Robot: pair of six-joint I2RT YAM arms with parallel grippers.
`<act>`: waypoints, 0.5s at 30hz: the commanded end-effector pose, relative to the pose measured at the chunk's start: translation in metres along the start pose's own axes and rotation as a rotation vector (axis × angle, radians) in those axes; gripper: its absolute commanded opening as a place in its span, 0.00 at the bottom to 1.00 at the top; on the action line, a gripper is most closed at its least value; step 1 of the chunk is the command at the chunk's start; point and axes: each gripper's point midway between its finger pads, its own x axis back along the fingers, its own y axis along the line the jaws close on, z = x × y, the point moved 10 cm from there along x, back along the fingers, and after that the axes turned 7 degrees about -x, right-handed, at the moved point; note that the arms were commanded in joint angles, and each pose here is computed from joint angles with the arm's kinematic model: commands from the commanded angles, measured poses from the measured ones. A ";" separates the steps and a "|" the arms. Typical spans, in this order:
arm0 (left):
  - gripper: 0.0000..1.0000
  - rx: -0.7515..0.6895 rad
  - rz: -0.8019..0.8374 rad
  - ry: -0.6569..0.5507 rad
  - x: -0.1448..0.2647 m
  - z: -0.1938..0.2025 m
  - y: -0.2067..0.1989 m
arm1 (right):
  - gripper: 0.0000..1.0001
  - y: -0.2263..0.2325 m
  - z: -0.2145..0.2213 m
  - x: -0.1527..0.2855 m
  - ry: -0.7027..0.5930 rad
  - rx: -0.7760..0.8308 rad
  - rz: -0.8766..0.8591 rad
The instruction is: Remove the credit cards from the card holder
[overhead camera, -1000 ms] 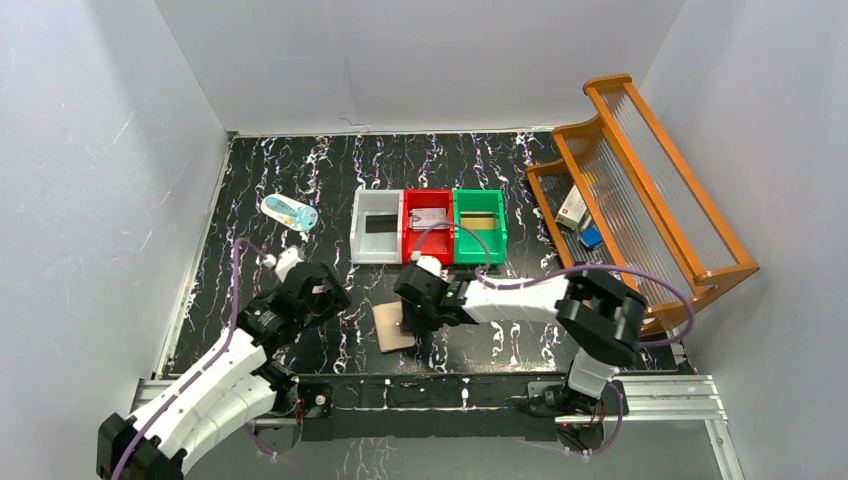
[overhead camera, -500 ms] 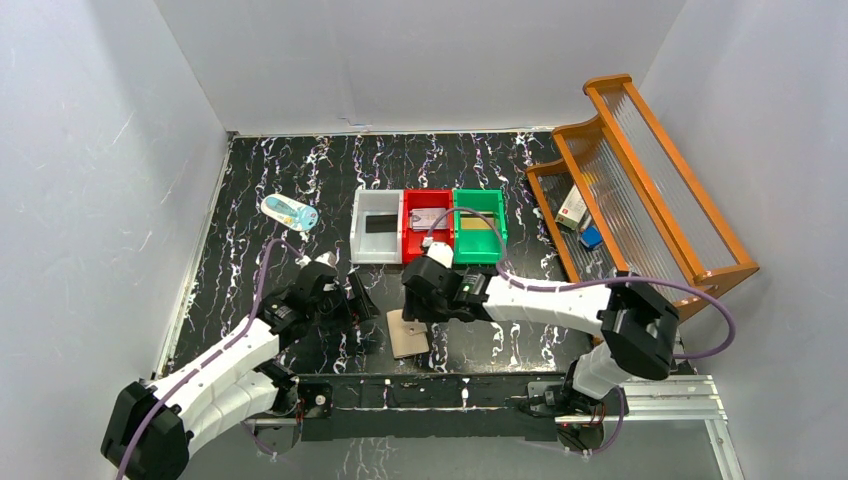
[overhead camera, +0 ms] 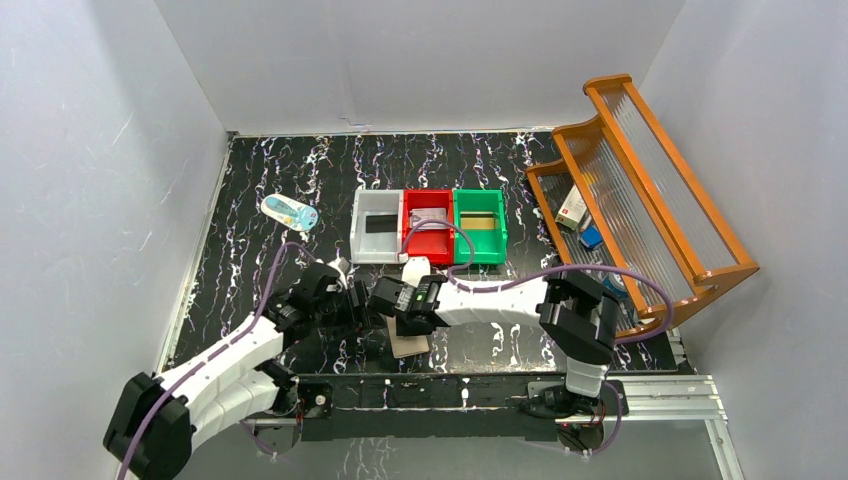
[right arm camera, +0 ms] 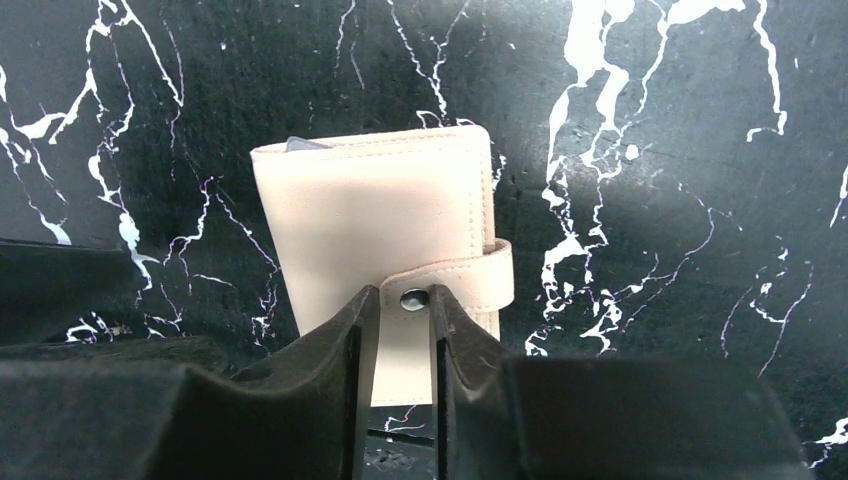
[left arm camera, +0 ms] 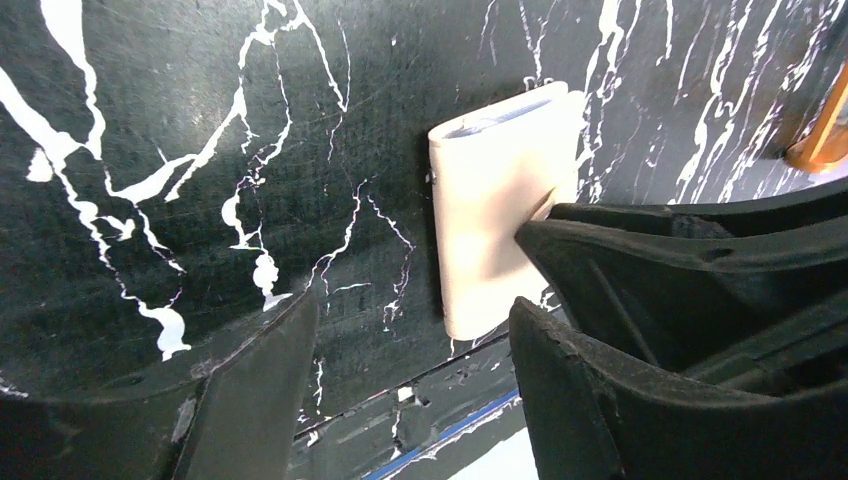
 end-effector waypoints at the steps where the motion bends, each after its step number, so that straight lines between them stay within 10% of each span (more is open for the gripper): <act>1: 0.67 -0.026 0.048 0.081 -0.006 0.006 0.000 | 0.29 -0.026 0.019 -0.034 0.005 -0.042 0.124; 15: 0.60 -0.100 0.030 0.212 -0.031 -0.007 -0.012 | 0.20 -0.040 0.017 -0.026 0.037 -0.209 -0.261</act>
